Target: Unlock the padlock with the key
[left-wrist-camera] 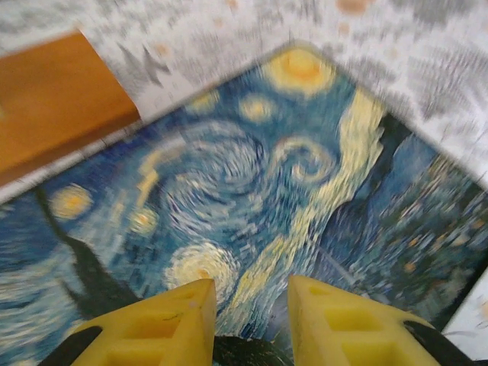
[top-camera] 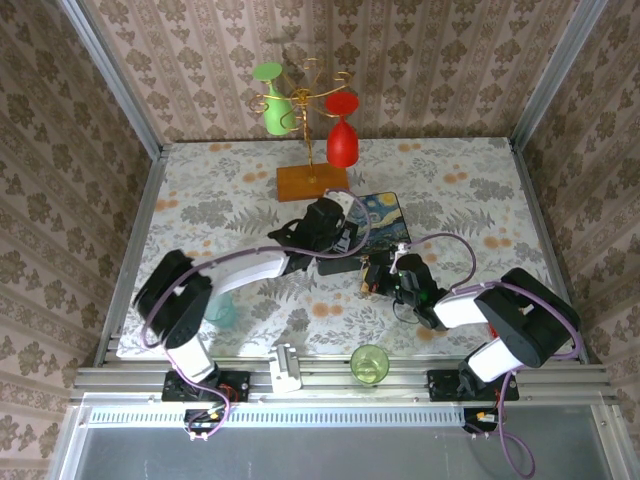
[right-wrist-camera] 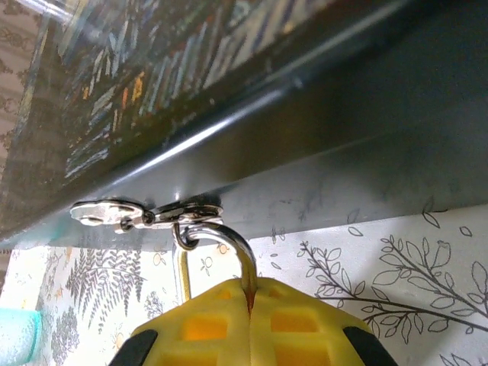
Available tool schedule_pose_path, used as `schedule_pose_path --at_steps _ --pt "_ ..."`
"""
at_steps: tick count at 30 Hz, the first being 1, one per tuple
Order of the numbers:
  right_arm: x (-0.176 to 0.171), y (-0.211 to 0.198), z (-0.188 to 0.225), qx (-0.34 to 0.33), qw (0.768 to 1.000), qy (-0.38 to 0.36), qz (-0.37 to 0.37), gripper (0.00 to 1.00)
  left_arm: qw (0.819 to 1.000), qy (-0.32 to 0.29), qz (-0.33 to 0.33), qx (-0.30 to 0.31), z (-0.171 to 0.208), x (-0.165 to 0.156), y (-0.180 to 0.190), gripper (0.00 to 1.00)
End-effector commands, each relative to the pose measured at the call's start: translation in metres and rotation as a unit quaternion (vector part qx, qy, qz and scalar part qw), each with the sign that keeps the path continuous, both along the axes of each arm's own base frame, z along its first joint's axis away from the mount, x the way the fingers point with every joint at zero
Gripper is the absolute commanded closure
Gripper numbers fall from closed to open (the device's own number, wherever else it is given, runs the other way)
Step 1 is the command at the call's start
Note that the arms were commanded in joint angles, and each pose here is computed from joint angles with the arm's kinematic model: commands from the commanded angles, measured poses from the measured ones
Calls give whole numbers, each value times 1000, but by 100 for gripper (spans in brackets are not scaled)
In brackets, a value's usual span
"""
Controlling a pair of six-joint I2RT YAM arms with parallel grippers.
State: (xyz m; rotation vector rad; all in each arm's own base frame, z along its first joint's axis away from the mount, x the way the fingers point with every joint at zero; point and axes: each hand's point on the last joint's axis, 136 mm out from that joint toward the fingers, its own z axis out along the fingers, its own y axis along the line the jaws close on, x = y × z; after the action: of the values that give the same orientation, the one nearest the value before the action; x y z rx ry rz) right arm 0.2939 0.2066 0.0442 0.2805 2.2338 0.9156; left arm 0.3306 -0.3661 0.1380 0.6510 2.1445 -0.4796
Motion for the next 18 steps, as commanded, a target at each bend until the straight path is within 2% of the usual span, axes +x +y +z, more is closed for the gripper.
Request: schedule_pose_path --at_steps 1,4,6,13,18 --pt "-2 -19 -13 -11 996 31 -77 99 998 12 -50 44 -18 -3 -7 69" --pt "-2 -21 -15 1 993 42 -113 99 997 23 -52 59 -32 -2 -6 71" --pt "-1 -21 -15 13 990 45 -136 99 996 31 -52 67 -43 -5 -3 77" --pt "3 -35 -13 56 971 39 -228 100 994 59 -41 81 -76 -21 14 77" --pt "12 -31 -5 84 961 34 -260 100 994 61 -43 79 -85 -30 19 80"
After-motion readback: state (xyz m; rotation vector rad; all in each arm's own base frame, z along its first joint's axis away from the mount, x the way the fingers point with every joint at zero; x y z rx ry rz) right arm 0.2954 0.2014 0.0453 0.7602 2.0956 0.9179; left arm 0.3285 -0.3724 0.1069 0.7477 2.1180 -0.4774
